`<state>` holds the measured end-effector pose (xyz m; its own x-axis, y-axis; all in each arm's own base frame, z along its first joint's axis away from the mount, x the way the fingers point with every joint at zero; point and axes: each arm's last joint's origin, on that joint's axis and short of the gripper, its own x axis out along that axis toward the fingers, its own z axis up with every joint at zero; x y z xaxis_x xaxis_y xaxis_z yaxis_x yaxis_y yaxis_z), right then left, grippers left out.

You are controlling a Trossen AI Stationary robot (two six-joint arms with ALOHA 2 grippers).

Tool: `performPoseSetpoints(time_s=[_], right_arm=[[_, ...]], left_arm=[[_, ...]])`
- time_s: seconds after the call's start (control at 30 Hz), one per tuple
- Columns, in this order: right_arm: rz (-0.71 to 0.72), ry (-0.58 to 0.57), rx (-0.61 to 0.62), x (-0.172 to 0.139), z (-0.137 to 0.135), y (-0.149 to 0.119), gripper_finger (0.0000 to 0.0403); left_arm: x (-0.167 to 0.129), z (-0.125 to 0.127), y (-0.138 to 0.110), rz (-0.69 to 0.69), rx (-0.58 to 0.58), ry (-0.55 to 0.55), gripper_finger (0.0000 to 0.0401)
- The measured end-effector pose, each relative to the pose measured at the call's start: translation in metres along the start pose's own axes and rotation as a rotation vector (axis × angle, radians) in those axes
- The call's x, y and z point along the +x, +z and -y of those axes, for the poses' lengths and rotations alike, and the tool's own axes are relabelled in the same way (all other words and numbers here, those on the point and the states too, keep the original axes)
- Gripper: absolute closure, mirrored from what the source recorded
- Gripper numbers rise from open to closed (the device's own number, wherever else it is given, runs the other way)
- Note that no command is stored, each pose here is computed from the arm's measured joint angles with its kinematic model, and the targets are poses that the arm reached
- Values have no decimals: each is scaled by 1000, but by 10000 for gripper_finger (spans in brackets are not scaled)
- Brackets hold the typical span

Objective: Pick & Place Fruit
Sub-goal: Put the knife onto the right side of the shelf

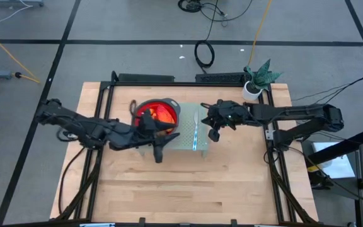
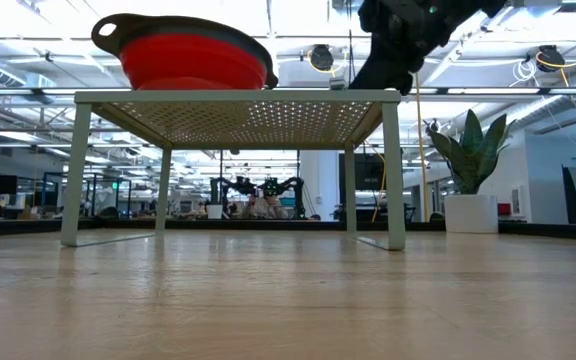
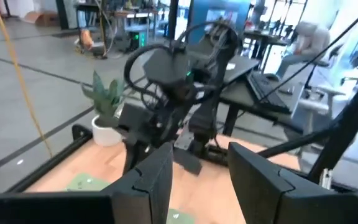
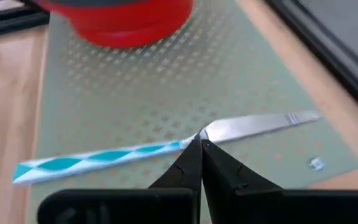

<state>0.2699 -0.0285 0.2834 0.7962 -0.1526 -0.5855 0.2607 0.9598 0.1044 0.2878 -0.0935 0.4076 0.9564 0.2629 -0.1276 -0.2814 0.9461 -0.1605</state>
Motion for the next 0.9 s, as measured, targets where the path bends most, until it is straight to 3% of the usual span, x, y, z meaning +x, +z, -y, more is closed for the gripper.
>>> performPoseSetpoints(time_s=[0.3,0.47,0.9], right_arm=[[-16,11,-48,3,11,1,403],[-15,9,-81,3,13,1,403],[-20,52,-81,13,13,1,403]], left_arm=[[-40,-16,4,-92,23,84,249],[-54,-24,-10,-117,27,72,249],[-120,-74,-35,-52,-13,44,249]])
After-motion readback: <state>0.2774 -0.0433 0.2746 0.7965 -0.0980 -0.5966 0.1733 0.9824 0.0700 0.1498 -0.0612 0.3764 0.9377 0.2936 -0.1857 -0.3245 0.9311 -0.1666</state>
